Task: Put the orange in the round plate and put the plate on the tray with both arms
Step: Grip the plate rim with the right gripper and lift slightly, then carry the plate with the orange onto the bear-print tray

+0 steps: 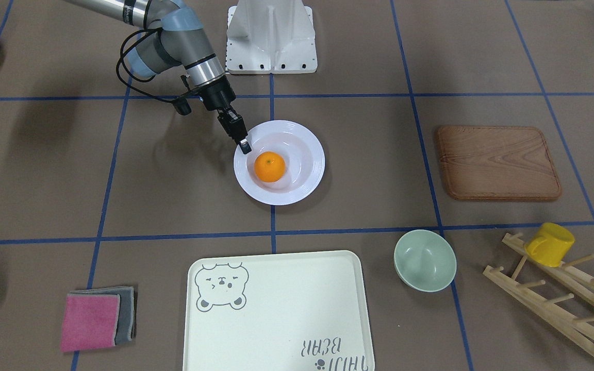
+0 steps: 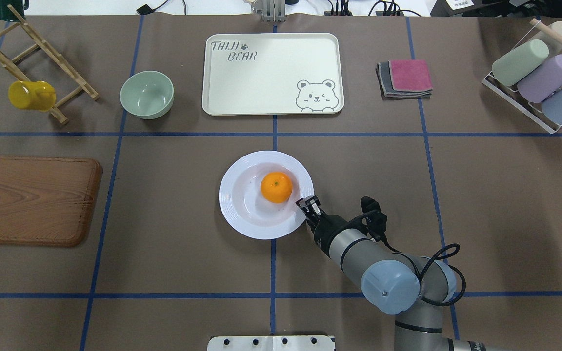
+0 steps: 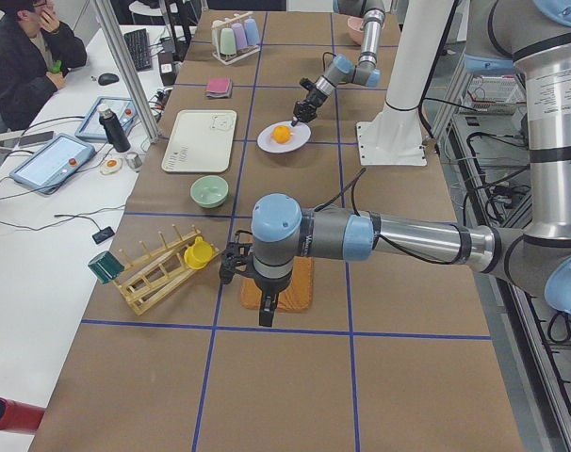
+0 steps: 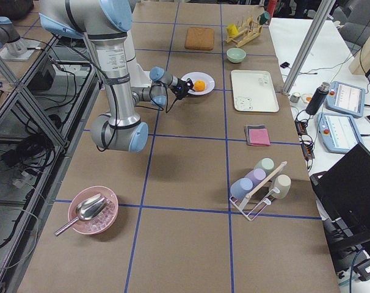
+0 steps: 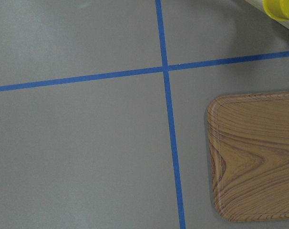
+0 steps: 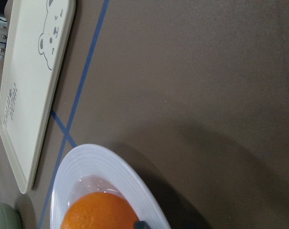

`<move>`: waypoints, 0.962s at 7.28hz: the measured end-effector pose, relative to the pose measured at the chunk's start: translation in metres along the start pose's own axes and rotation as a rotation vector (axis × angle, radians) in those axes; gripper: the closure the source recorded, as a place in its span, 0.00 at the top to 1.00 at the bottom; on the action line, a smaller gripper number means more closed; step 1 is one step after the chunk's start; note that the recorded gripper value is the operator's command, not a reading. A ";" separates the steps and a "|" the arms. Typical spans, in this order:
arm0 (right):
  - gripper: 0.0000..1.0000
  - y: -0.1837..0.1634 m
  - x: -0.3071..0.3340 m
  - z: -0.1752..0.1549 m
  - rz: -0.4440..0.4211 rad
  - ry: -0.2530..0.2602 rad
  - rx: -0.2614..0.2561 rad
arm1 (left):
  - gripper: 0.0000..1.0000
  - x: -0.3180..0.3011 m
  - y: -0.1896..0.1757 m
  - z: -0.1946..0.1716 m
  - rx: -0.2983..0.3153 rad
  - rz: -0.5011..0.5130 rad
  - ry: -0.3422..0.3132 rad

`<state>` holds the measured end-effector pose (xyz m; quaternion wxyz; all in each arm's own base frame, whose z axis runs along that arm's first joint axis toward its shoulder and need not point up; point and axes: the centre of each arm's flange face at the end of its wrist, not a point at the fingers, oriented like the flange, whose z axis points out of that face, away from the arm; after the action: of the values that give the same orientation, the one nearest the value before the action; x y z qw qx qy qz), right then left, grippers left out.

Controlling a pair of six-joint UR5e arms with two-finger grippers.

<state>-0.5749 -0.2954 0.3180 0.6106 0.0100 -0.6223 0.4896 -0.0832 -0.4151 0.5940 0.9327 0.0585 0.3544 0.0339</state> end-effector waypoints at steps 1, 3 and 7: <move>0.00 -0.001 -0.001 -0.003 0.014 -0.028 -0.011 | 0.98 0.000 0.000 0.000 0.000 -0.001 0.000; 0.00 -0.006 -0.016 -0.013 0.051 -0.116 -0.034 | 0.98 -0.001 0.002 0.002 -0.004 -0.037 0.023; 0.00 -0.036 -0.092 -0.016 0.142 -0.303 -0.040 | 0.98 0.002 0.012 -0.001 0.000 -0.067 0.067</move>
<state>-0.5177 -0.3585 0.2648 0.4736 0.0275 -0.7161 0.5120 -0.0824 -0.4028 0.5939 0.9208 0.0456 0.3873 0.0045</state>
